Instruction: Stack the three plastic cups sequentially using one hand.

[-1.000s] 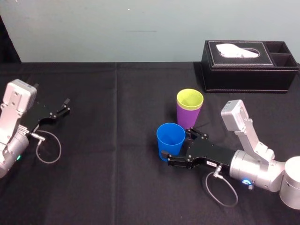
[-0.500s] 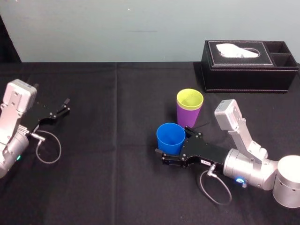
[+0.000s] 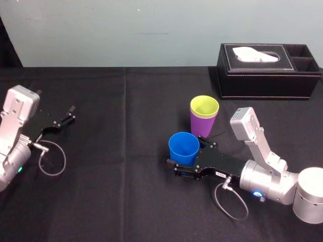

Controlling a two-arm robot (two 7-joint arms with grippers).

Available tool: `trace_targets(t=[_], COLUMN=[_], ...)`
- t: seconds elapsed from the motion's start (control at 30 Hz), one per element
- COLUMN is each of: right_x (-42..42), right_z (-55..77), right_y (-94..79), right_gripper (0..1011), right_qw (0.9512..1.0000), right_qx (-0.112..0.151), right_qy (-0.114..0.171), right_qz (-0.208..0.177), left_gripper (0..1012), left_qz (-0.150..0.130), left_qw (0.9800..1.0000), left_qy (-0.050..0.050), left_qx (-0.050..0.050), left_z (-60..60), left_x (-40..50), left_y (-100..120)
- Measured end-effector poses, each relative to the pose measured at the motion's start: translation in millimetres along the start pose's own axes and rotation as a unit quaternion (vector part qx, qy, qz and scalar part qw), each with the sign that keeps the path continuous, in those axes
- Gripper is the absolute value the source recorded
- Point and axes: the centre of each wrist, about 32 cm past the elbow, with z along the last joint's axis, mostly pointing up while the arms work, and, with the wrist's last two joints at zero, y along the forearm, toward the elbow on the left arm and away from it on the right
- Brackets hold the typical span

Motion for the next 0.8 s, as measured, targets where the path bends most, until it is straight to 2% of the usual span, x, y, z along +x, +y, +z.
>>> trace_targets(t=[0.3, 0.57, 0.67, 0.8], right_x=[0.0, -0.2, -0.3, 1.3], right_z=[0.1, 1.2, 8.2, 24.6], right_y=[-0.3, -1.3, -5.6, -10.9], right_gripper=[747, 726, 726, 726], right_qw=[1.0000, 1.0000, 0.9999, 0.9997], right_qx=[0.000, 0.001, 0.009, 0.019], right_qy=[0.000, 0.000, -0.004, -0.012], right_qz=[0.000, 0.000, -0.004, -0.007], left_gripper=[1011, 1011, 1011, 1011], left_qz=[0.000, 0.000, 0.000, 0.000], left_qw=[1.0000, 1.0000, 1.0000, 1.0000], left_qy=[0.000, 0.000, 0.000, 0.000], left_qx=[0.000, 0.000, 0.000, 0.000], left_z=[0.0, 0.0, 0.0, 0.0], left_x=[0.0, 0.0, 0.0, 0.0], left_y=[0.0, 0.0, 0.0, 0.0])
